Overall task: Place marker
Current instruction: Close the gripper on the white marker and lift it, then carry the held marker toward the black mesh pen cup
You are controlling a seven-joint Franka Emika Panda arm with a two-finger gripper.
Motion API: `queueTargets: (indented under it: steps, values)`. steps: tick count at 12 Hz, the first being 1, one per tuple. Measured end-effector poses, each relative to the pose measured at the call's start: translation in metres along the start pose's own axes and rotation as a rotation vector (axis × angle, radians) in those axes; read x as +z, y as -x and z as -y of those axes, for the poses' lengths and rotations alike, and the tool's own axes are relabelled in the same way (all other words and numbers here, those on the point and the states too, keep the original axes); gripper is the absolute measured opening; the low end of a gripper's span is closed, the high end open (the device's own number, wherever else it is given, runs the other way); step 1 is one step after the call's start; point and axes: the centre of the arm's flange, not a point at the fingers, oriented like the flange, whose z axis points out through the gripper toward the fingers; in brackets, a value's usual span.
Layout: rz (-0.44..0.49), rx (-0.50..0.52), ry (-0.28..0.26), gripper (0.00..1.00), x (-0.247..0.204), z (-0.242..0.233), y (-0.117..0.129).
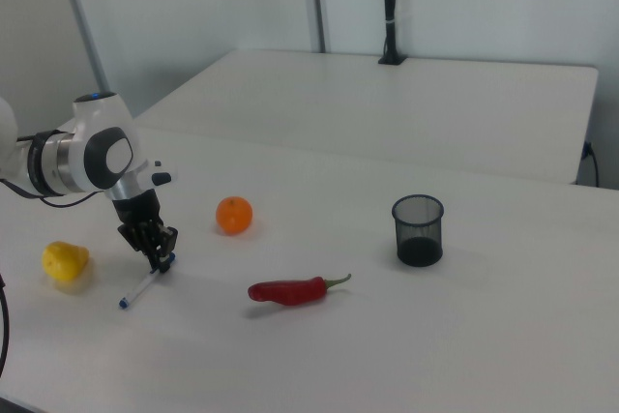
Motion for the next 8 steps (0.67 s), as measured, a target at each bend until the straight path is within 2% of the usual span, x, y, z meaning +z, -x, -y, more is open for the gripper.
queueTargets:
  steps: [3,8]
  values:
    - [-0.008,0.008,-0.001,0.18,-0.004,-0.005,-0.002]
    - [-0.044,0.083,0.003,0.18,-0.083,-0.051,-0.006]
